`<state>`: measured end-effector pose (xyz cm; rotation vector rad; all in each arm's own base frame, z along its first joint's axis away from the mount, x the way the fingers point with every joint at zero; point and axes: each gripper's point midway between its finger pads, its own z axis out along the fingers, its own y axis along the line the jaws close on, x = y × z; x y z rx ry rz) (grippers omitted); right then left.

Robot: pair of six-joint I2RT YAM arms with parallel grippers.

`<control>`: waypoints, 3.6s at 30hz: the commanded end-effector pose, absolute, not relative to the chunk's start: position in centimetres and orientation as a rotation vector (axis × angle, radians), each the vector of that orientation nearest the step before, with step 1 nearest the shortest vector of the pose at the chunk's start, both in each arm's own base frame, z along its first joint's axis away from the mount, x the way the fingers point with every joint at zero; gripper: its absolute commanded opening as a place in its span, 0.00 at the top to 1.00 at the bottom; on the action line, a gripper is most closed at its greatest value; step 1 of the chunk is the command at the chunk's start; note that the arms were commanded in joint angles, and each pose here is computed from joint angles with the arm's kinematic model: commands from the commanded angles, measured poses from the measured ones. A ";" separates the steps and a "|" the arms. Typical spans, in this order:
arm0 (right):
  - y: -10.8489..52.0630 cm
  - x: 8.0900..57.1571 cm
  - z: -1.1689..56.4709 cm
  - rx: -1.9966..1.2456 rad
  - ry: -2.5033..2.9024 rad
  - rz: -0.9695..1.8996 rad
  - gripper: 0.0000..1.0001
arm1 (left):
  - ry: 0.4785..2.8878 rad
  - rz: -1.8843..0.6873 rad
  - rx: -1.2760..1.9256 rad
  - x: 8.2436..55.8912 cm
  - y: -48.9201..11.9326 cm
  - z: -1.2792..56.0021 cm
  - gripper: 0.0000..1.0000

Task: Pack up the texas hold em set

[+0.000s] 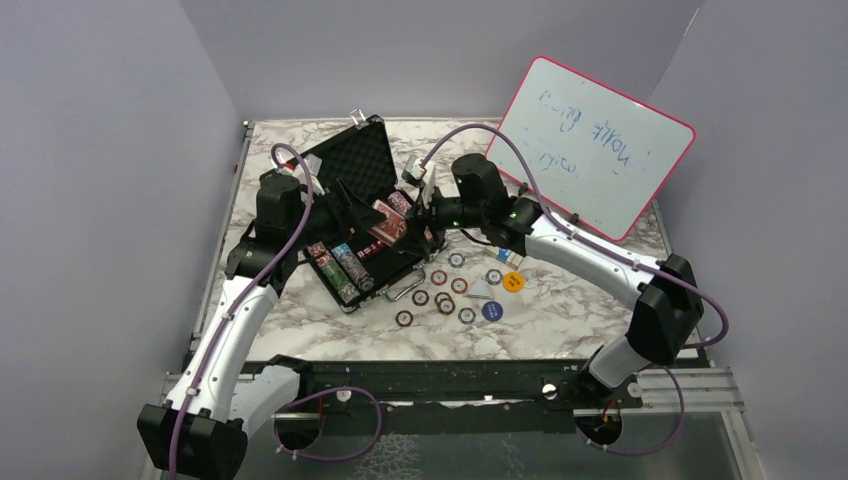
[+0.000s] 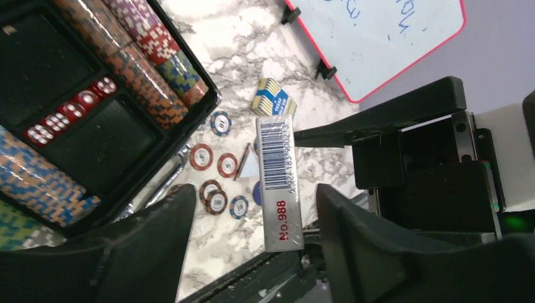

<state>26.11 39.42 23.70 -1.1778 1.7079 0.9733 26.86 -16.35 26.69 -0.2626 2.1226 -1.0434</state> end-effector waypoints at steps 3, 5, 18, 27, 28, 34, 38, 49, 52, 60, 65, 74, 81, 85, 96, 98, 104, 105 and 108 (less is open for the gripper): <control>40.6 25.7 24.4 -1.265 1.558 1.023 0.48 | 2.135 -1.164 -0.194 25.4 -17.7 26.0 0.43; 40.7 25.6 24.4 -1.274 1.547 1.034 0.48 | 2.105 -1.199 -0.169 25.2 -18.1 26.6 0.51; 41.3 25.3 24.3 -1.227 1.605 1.111 0.16 | 1.991 -1.220 -0.134 24.9 -18.0 28.9 0.98; 37.1 25.7 24.6 -0.871 1.740 1.013 0.09 | 1.978 -0.860 -0.253 27.4 -13.5 27.4 0.99; 36.5 26.2 24.4 -0.790 1.773 0.992 0.09 | 1.976 -0.824 -0.306 27.8 -12.8 27.0 0.99; 32.4 29.3 21.9 -0.339 1.973 0.808 0.11 | 1.849 -0.717 -0.666 29.6 -9.2 24.6 1.00; 31.0 29.6 20.8 -0.271 2.012 0.736 0.12 | 1.774 -0.693 -0.789 31.0 -8.1 22.3 1.00; 29.8 30.9 19.9 -0.309 2.007 0.598 0.13 | 1.707 -0.683 -0.950 35.6 -8.0 17.2 1.00; 29.8 30.7 19.8 -0.308 2.007 0.611 0.13 | 1.698 -0.635 -0.958 36.9 -7.9 16.9 1.00; 29.1 30.8 20.4 -0.326 1.966 0.577 0.16 | 1.719 -0.569 -0.962 38.3 -8.7 15.2 1.00; 29.0 30.9 20.4 -0.341 1.955 0.566 0.16 | 1.743 -0.551 -0.969 38.8 -9.3 14.2 1.00; 28.3 31.5 20.6 -0.330 1.944 0.510 0.20 | 1.786 -0.501 -0.992 38.7 -9.7 12.1 1.00; 28.5 31.4 20.4 -0.336 1.957 0.520 0.22 | 1.809 -0.493 -1.005 39.4 -10.6 10.9 1.00; 28.4 31.5 20.4 -0.334 1.954 0.518 0.22 | 1.821 -0.481 -1.002 39.8 -10.9 10.4 1.00; 28.4 31.4 20.6 -0.342 1.950 0.530 0.22 | 1.875 -0.417 -0.988 38.9 -11.1 9.9 0.49; 28.4 31.3 20.6 -0.343 1.950 0.532 0.22 | 1.890 -0.376 -0.990 38.3 -10.4 10.0 0.39; 28.4 31.3 20.7 -0.342 1.947 0.543 0.22 | 1.951 -0.285 -0.912 37.1 -9.6 10.4 0.28; 28.4 31.3 20.7 -0.341 1.946 0.544 0.22 | 1.952 -0.272 -0.912 36.9 -9.3 10.5 0.28; 28.5 31.3 20.7 -0.344 1.947 0.550 0.22 | 1.964 -0.229 -0.909 36.3 -8.7 10.4 0.28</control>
